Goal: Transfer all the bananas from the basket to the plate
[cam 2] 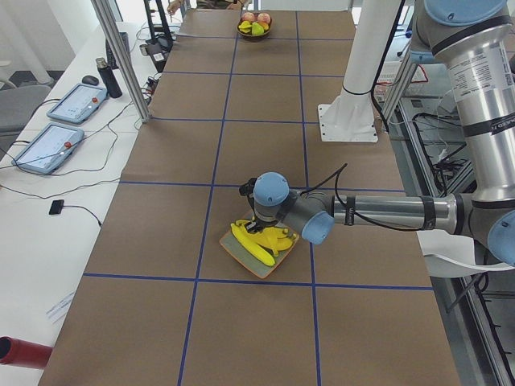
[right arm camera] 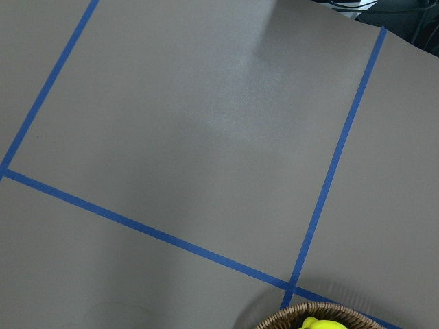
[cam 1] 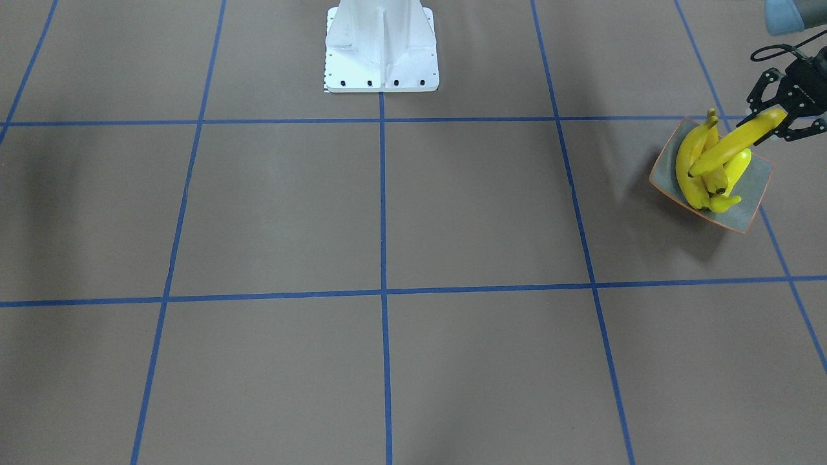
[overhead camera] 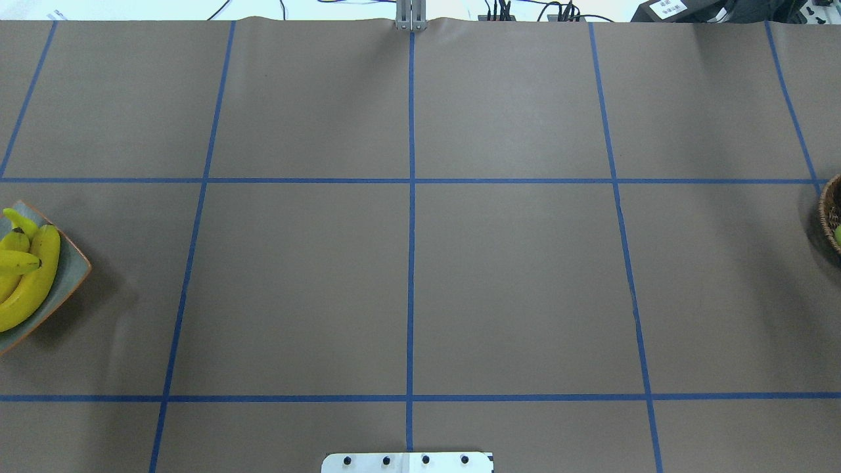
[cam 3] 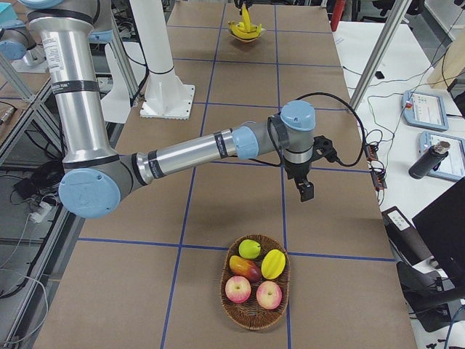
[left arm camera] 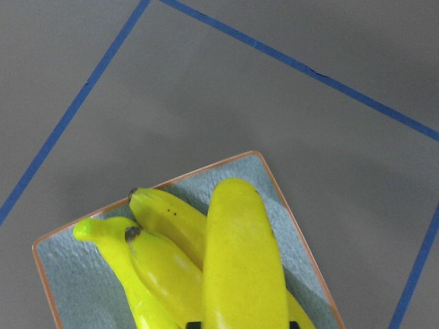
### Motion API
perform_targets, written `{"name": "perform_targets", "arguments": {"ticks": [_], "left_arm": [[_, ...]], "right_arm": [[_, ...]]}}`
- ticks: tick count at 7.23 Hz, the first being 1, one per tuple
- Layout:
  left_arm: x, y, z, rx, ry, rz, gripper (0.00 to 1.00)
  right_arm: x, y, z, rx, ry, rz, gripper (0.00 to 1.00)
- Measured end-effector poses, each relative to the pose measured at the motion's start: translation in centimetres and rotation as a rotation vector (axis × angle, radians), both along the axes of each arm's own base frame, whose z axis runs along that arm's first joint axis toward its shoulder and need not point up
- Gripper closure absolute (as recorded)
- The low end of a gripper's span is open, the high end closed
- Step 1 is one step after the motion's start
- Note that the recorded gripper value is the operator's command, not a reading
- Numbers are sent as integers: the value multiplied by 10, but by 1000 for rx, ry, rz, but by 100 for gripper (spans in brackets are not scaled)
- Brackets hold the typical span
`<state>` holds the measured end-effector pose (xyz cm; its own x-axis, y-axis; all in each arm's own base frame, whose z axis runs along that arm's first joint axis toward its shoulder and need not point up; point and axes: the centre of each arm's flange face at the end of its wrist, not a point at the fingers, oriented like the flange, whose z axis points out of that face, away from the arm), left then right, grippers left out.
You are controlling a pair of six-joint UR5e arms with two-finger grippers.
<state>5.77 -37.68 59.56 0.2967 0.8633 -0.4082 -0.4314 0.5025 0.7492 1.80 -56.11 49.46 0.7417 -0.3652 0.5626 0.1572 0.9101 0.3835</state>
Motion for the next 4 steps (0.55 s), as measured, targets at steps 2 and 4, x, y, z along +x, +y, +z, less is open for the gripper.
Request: {"name": "perform_targets", "arguments": {"ticks": [2,4], "left_arm": [[4,-12,6,-12,4,-3,100],[5,-15,6,-12,17,-3,100]], "right_arm": [[0,1,1,-1,0,-1,0],[0,2,3,-4,1,-1,0]]}}
